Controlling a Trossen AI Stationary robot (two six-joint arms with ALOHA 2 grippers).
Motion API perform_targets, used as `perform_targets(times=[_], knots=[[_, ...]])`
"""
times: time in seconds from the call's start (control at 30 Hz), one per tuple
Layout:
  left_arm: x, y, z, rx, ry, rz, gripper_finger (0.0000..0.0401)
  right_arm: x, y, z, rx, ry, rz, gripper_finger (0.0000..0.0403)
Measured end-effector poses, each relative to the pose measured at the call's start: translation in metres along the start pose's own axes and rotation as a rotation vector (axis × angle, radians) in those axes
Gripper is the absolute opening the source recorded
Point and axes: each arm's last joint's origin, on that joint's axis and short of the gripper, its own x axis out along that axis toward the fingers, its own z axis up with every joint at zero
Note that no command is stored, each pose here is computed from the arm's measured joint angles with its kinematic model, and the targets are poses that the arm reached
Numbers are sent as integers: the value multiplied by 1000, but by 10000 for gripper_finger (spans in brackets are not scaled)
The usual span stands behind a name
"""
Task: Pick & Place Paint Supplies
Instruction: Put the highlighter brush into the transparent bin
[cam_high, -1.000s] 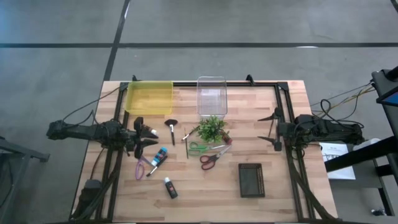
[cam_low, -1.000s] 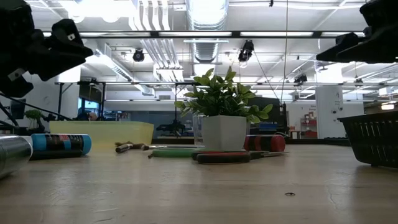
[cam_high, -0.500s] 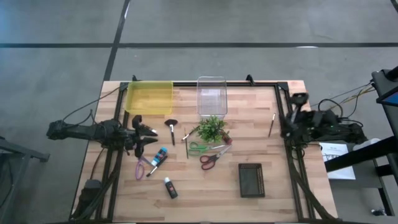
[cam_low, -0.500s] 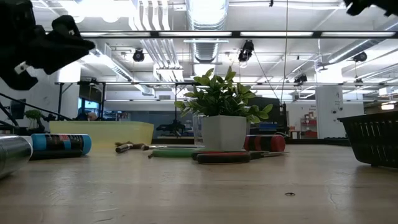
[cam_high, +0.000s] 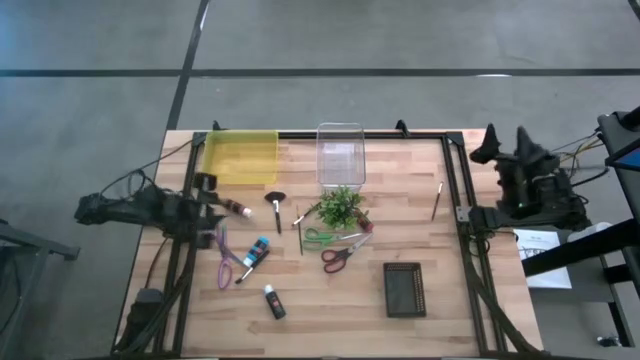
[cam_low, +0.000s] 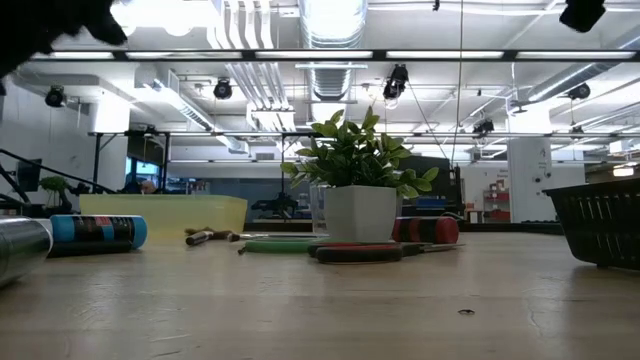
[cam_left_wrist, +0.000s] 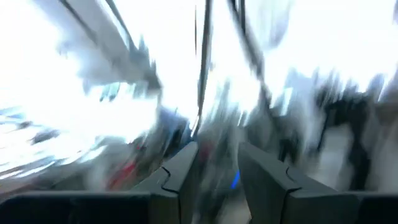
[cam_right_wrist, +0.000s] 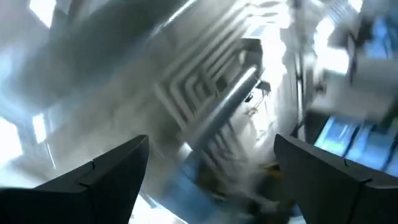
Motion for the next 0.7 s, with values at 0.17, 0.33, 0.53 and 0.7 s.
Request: perform_targets(times=[0.17, 0.33, 0.53, 0.7], knots=[[-5, 6, 32, -296, -341, -7, 118, 4, 7, 5, 115, -77, -33, 345], [-8, 7, 39, -341, -412, -12, 118, 5, 11, 7, -279, -59, -21, 345], [-8, 7, 38, -337, -409, -10, 118, 10, 19, 4, -318, 9, 78, 345], [-8, 9, 38, -306, -409, 64, 118, 21, 32, -3, -436, 106, 225, 345]])
